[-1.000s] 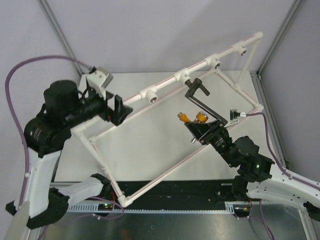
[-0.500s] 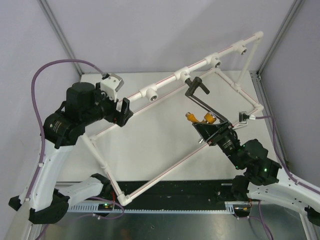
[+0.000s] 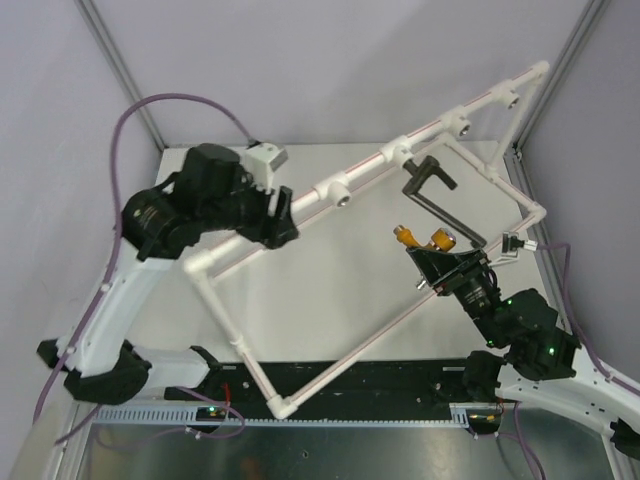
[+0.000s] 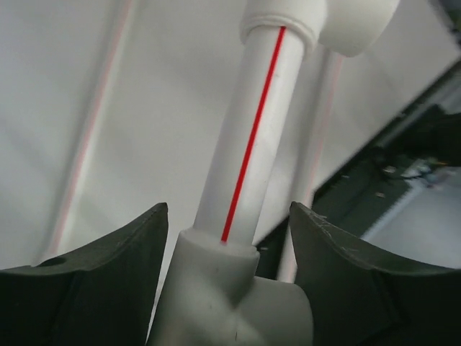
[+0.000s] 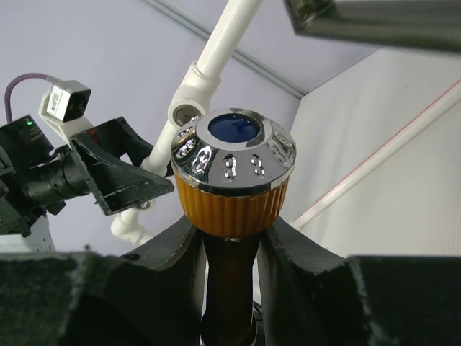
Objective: Install the water faucets
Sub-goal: Move the adaptor to the center of the board.
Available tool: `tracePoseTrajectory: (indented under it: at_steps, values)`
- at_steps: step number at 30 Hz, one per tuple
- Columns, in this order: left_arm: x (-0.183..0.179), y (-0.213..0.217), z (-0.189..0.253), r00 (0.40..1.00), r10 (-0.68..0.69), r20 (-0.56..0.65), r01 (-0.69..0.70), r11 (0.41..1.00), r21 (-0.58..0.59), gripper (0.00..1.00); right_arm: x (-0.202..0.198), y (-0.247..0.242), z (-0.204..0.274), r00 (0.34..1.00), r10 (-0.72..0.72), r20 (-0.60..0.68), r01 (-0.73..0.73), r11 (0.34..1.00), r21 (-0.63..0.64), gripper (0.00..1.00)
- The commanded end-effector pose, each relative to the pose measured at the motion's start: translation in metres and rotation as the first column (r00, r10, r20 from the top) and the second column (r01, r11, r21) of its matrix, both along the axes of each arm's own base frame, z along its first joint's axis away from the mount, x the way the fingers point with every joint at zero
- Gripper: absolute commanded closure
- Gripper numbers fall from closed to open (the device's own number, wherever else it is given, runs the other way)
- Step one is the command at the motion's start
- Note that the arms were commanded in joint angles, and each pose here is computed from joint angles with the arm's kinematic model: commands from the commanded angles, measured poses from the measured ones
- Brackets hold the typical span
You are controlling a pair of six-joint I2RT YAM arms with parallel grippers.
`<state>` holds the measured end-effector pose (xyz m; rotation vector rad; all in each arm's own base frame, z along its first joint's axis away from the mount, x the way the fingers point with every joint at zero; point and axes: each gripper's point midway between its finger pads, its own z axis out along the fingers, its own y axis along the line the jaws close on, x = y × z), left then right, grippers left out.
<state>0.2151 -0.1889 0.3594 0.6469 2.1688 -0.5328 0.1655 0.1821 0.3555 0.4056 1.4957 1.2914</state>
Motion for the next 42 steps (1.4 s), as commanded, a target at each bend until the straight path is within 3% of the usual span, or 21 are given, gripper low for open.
tracePoseTrajectory:
  at_steps: [1, 7, 13, 15, 20, 22, 31, 35, 42]
  values:
    - [-0.005, -0.077, 0.054, 0.993, -0.026, -0.112, -0.01, 0.948, -0.317, 1.0, 0.004, -0.018, 0.005, 0.997, -0.071, 0.014, 0.07, 0.997, 0.01, 1.0]
    - [-0.03, -0.115, 0.071, 0.976, -0.108, -0.187, 0.026, 0.918, -0.396, 1.0, 0.001, -0.031, 0.008, 0.996, -0.09, 0.018, 0.089, 0.996, 0.031, 1.0]
    - [-0.064, -0.141, 0.079, 0.957, -0.212, -0.2, 0.111, 0.899, -0.423, 0.83, 0.001, -0.049, 0.002, 0.99, -0.137, 0.015, 0.137, 0.991, 0.014, 1.0]
    - [-0.064, -0.141, 0.077, 0.961, -0.205, -0.188, 0.113, 0.906, -0.407, 0.67, 0.0, -0.053, 0.002, 0.989, -0.149, 0.021, 0.148, 0.989, 0.01, 1.0]
    - [-0.051, -0.12, 0.087, 0.988, -0.134, -0.081, 0.094, 0.922, -0.376, 0.12, 0.0, -0.059, 0.001, 0.987, -0.162, 0.022, 0.161, 0.987, 0.009, 1.0]
    - [-0.046, -0.111, 0.1, 0.993, -0.12, -0.019, 0.104, 0.919, -0.381, 0.03, 0.0, -0.059, 0.0, 0.986, -0.164, 0.018, 0.164, 0.987, 0.006, 1.0]
    - [0.002, -0.091, 0.145, 0.98, -0.057, 0.188, 0.125, 0.921, -0.37, 0.0, 0.003, -0.057, 0.002, 0.984, -0.174, 0.036, 0.174, 0.985, -0.014, 1.0]
    - [0.027, -0.116, 0.144, 0.948, -0.144, 0.283, 0.23, 0.926, -0.299, 0.0, 0.001, -0.057, 0.007, 0.984, -0.163, 0.068, 0.166, 0.985, -0.045, 1.0]
    - [0.059, -0.168, 0.118, 0.906, -0.277, 0.319, 0.359, 0.903, -0.237, 0.0, -0.005, -0.059, 0.013, 0.984, -0.131, 0.124, 0.146, 0.982, -0.121, 1.0]
